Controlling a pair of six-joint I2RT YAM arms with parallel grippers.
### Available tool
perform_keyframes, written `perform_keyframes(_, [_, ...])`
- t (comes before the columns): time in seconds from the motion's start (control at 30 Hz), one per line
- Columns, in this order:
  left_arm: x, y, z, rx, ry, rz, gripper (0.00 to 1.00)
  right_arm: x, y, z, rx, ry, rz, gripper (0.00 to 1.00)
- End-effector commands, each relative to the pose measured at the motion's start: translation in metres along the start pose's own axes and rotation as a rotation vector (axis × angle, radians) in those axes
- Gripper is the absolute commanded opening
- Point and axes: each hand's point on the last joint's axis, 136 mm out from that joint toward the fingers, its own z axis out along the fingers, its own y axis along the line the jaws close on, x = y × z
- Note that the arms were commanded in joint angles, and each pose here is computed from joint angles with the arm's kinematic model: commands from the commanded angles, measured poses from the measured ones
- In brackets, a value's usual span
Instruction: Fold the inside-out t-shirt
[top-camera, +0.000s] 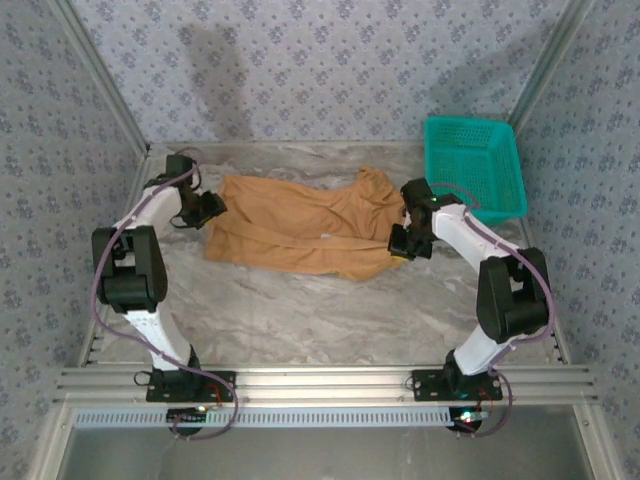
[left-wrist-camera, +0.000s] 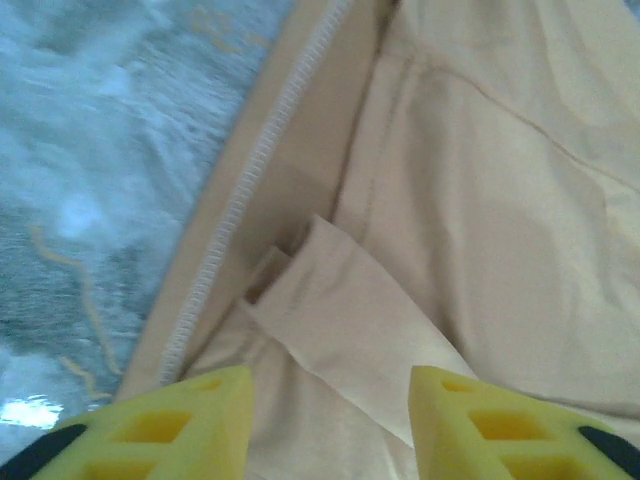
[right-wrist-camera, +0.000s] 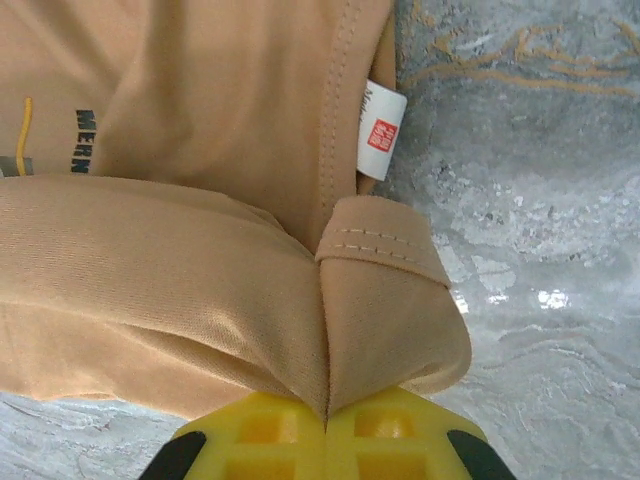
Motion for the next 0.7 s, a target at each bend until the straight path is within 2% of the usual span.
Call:
perform_keyframes(0.0, [0.005, 0.019, -0.023, -0.042, -0.045, 0.004, 0.39, -0.007, 0.003, -0.005, -0.009, -0.009, -0.019, 0.00])
perform_keyframes(0.13, [0.018, 0.029, -0.009, -0.052, -0.009, -0.010, 0.33, -0.005, 0.002, -0.004, -0.006, 0.000, -0.025, 0.00])
perform_keyframes(0.23, [0.026, 0.032, 0.005, -0.062, 0.031, -0.014, 0.33, -0.005, 0.002, -0.004, -0.007, 0.001, -0.024, 0.00])
perform_keyframes(0.67, [0.041, 0.037, 0.031, -0.111, 0.079, -0.002, 0.29, -0.004, 0.002, -0.003, -0.007, 0.008, -0.021, 0.00])
